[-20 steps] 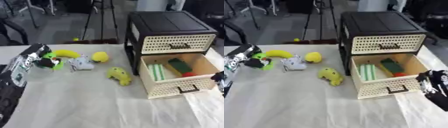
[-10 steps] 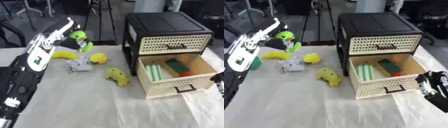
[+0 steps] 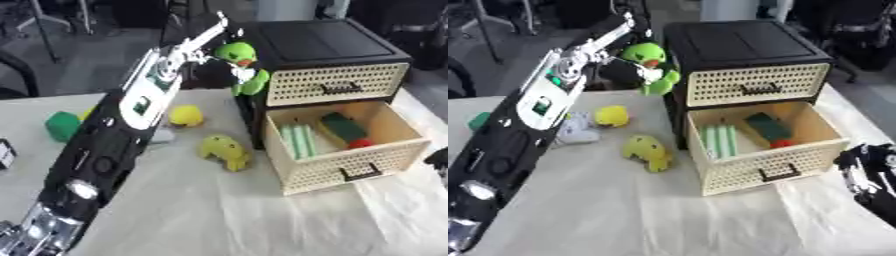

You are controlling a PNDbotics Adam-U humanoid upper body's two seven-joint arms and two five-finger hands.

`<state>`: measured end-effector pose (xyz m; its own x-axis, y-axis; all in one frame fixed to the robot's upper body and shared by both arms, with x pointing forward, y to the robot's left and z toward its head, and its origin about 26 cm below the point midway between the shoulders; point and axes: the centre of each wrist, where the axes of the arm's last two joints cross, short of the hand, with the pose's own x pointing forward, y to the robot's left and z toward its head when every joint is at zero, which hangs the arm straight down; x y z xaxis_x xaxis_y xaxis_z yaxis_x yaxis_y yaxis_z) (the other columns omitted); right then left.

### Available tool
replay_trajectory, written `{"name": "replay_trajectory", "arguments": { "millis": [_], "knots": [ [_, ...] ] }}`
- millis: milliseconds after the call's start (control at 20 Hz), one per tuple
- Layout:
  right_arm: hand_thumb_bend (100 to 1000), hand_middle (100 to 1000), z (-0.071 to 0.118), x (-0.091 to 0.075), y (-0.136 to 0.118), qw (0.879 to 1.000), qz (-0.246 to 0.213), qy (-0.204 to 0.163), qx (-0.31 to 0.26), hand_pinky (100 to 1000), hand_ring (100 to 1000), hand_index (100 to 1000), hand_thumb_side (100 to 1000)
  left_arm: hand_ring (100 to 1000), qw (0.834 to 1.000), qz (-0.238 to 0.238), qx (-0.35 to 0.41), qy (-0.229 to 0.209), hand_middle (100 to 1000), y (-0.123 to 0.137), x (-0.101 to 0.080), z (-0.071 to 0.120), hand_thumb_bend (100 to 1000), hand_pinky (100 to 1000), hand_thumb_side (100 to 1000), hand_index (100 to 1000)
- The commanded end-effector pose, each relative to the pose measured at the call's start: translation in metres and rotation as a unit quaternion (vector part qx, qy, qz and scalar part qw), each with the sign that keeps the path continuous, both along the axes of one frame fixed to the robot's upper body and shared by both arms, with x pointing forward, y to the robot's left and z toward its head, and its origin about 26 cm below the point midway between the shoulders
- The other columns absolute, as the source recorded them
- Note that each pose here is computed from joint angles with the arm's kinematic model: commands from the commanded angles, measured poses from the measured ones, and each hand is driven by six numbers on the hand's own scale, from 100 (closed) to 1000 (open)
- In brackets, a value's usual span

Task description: Pick up objects from table and place into drawer.

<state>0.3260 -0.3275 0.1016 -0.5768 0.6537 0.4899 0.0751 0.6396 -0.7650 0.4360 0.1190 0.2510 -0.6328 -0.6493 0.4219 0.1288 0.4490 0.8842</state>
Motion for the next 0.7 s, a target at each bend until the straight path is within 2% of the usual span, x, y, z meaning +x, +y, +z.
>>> {"name": "replay_trajectory", "arguments": {
  "millis": [50,300,600,650,700],
  "knots": [
    [100,100,0.013,0.003,0.004,1.000,0.018,-0.015,-0.002,100,100,562,817,100,1.000,0.002,0.001,-0.022,212,-0.011,0.002,-0.006,113,100,100,410],
    [100,100,0.014,0.004,0.007,1.000,0.024,-0.016,-0.001,100,100,562,820,100,1.000,-0.003,0.011,-0.029,216,-0.022,0.005,-0.030,142,100,100,413],
    [100,100,0.015,0.006,0.010,0.999,0.031,-0.018,0.002,100,100,561,822,129,0.998,-0.001,0.036,-0.051,242,-0.027,0.006,-0.040,212,100,100,434],
    [100,100,0.016,0.006,0.011,0.999,0.034,-0.018,0.002,100,100,561,822,144,0.998,0.004,0.038,-0.057,255,-0.027,0.006,-0.042,270,100,100,445],
    [100,100,0.016,0.007,0.013,0.999,0.036,-0.019,0.003,100,100,561,822,171,0.997,0.007,0.040,-0.066,279,-0.028,0.007,-0.043,405,100,165,463]
  ]
}}
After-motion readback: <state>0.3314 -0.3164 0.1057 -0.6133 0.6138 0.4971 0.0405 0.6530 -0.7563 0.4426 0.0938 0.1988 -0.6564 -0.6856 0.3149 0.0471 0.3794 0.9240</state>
